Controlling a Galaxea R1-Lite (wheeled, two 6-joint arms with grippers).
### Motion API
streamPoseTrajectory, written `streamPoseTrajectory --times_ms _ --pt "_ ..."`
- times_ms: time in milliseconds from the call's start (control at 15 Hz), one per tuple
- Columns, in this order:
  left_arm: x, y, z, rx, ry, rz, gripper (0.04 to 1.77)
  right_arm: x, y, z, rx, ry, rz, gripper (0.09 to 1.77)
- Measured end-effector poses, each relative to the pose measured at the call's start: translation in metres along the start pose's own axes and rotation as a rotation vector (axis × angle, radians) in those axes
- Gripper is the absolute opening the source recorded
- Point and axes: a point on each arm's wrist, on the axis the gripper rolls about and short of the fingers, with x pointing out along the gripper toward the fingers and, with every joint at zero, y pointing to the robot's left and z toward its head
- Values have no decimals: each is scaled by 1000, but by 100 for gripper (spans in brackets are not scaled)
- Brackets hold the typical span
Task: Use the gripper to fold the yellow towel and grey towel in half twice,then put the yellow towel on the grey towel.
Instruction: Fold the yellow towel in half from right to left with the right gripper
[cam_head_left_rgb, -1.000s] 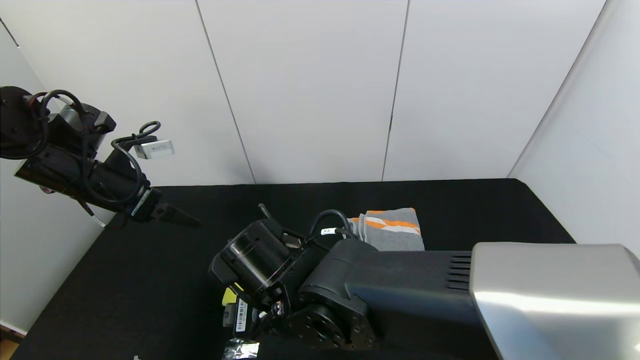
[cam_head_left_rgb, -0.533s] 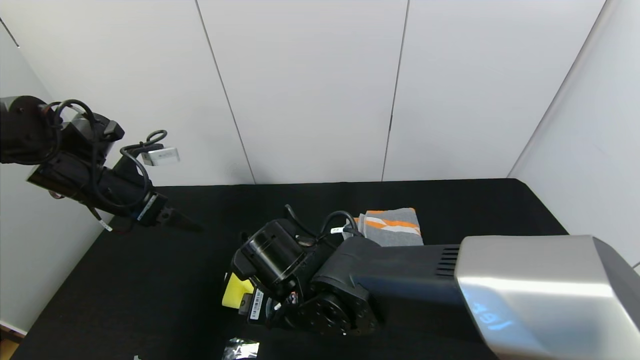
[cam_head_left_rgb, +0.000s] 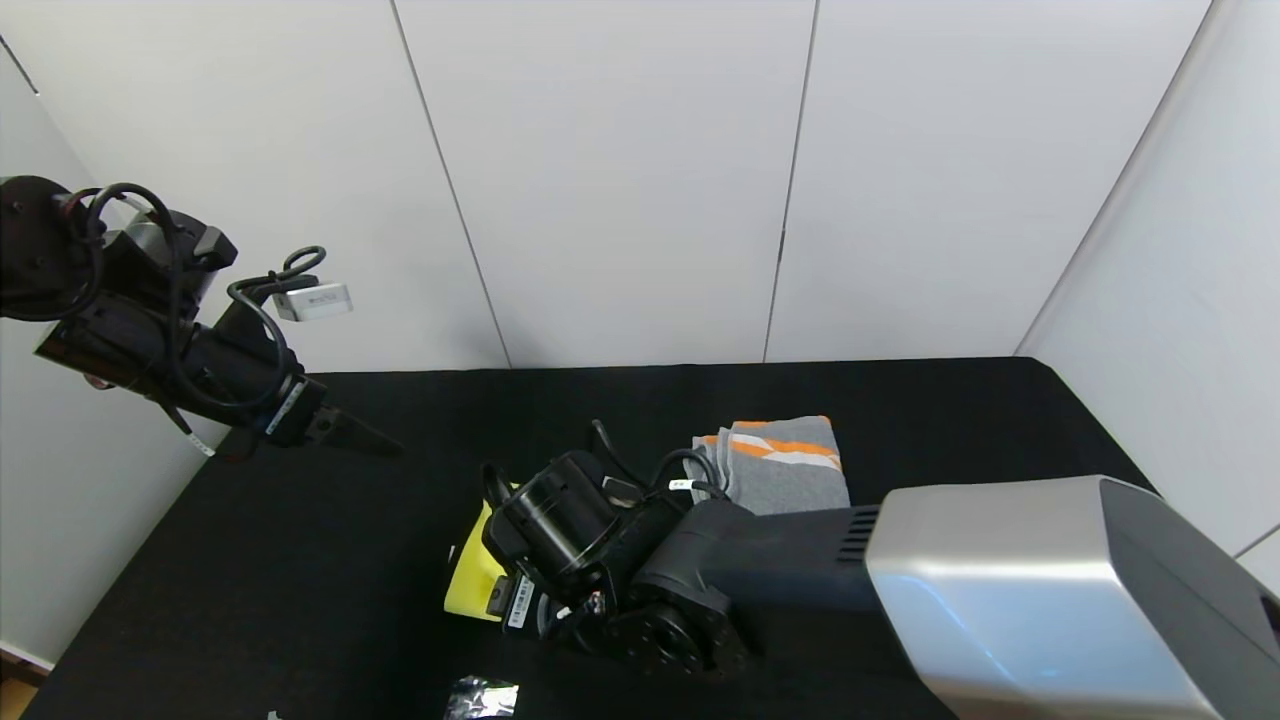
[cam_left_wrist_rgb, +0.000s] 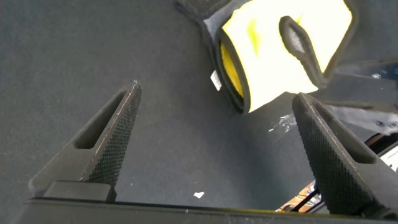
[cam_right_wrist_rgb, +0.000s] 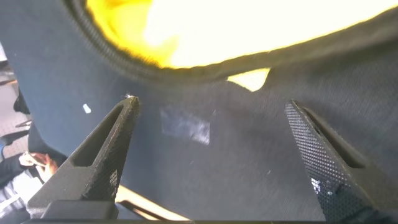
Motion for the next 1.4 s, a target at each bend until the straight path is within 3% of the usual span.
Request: streamPoseTrajectory --times_ms 200,733,1400 --pt "-3 -1 1 3 -6 4 172 3 -5 8 13 -16 -5 170" --pt "-1 -4 1 8 -1 -3 172 12 -11 22 1 -133 93 170" --pt "1 -8 0 12 7 -16 172 13 -8 23 -333 -244 130 170"
